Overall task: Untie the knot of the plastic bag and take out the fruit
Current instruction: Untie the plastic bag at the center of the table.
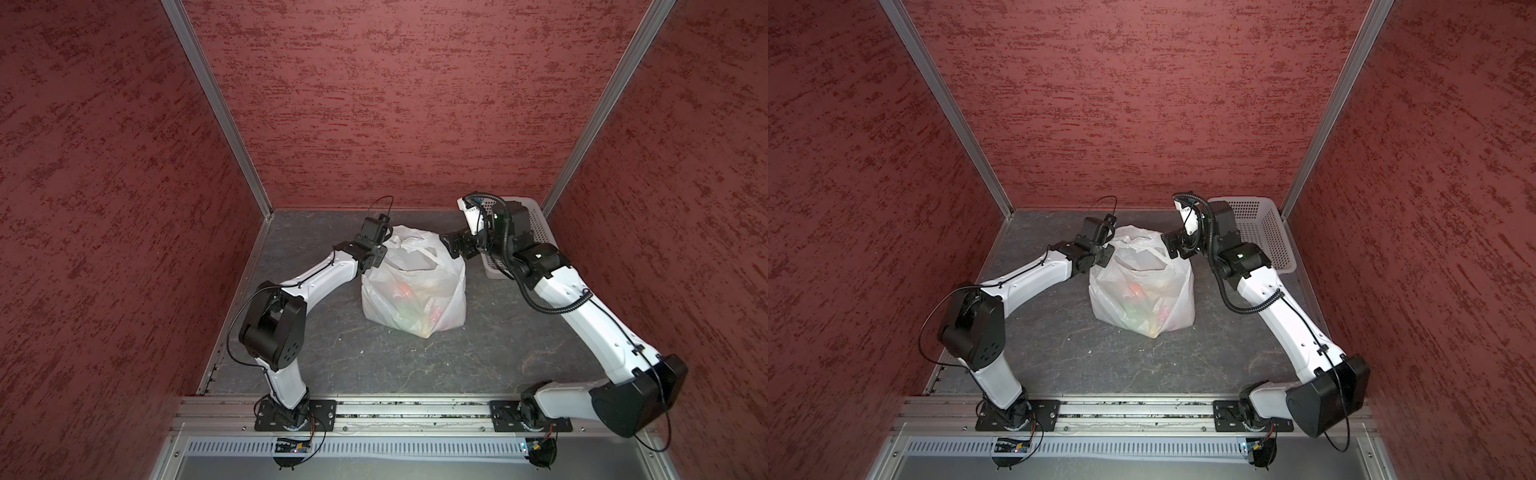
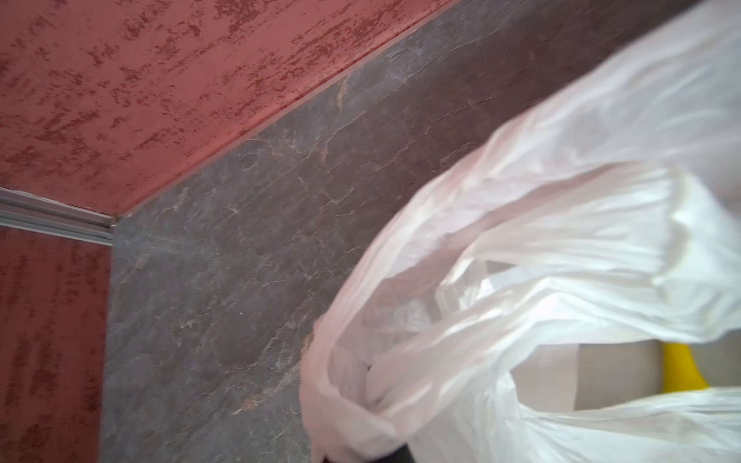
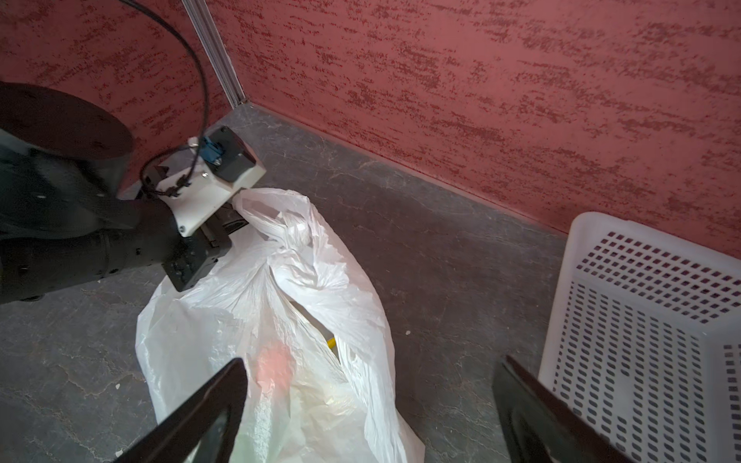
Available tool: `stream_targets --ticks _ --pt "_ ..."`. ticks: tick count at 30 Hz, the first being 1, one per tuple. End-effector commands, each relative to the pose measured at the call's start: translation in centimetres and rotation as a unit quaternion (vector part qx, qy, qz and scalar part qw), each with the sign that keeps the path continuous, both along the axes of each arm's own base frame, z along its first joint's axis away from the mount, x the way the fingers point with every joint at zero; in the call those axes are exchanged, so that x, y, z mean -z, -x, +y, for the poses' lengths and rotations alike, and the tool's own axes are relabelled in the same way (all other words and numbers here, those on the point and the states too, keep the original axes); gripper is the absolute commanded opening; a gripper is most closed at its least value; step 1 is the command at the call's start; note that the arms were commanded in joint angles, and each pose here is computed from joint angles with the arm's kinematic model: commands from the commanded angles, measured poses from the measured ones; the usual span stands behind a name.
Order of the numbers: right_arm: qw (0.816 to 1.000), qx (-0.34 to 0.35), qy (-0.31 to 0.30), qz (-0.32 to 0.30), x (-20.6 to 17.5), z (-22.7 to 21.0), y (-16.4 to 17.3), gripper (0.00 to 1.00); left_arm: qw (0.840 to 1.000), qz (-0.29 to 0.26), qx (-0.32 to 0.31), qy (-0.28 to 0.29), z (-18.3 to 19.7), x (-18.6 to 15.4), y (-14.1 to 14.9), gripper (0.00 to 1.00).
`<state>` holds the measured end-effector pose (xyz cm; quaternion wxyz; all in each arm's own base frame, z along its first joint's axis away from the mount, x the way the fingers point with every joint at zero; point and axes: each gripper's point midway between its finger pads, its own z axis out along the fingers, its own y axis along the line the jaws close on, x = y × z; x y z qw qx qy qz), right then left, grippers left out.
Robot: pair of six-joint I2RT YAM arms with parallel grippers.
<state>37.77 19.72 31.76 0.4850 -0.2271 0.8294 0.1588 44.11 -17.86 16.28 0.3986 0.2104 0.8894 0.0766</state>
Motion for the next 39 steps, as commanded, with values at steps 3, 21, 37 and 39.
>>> stream_targets --ticks 3,21,37,39 --pt "0.999 -0.05 0.002 0.012 0.7 2.9 -2.3 0.98 0.988 -0.038 0.077 0.124 -3.7 -4.2 2.0 0.0" --pt "0.972 -0.195 0.094 0.088 7.7 6.7 -4.0 0.91 0.961 -0.094 0.127 0.226 -4.1 -10.6 7.1 0.0" --pt "0.99 -0.127 0.007 0.064 0.0 4.7 -0.4 0.0 0.943 -0.11 0.116 0.291 -2.2 -15.1 10.5 0.92" --pt "0.99 -0.12 0.005 0.068 -0.6 4.4 0.0 0.0 0.936 -0.116 0.127 0.306 -2.5 -16.8 11.2 1.0"
